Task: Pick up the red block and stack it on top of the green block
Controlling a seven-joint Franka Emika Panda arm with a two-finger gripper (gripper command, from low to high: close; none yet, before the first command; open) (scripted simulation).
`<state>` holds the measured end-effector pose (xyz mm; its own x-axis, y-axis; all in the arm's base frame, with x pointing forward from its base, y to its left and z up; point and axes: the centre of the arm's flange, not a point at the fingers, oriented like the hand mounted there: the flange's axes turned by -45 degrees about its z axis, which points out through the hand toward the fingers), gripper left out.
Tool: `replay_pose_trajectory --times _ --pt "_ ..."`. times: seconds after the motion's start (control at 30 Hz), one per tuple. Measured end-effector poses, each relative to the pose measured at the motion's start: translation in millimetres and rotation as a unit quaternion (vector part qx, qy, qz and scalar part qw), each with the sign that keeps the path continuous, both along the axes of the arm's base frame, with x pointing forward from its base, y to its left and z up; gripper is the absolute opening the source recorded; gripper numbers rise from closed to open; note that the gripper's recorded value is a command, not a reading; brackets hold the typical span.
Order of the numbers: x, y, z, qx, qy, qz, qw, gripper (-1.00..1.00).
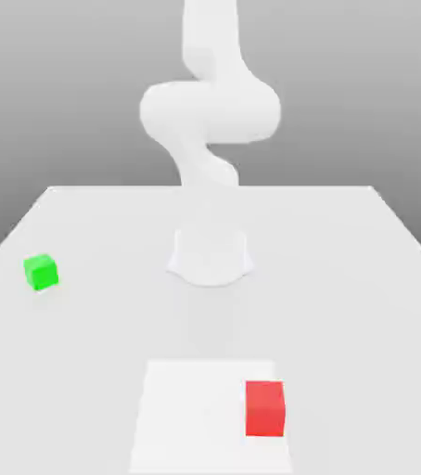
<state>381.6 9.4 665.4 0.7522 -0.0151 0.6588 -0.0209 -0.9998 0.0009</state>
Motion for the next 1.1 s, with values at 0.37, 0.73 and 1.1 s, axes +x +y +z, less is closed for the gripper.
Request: replay_pose_trajectory --times 0.37,0.73,1.1 --pt "83.3 31.9 -229.5 -0.009 0.178 -0.011 0.984 0.0" --pt "46.7 61.8 -446.5 0.008 0.341 -0.007 0.94 0.0" --pt "41.6 62.7 -516.0 0.011 0.351 -0.008 0.936 -1.0"
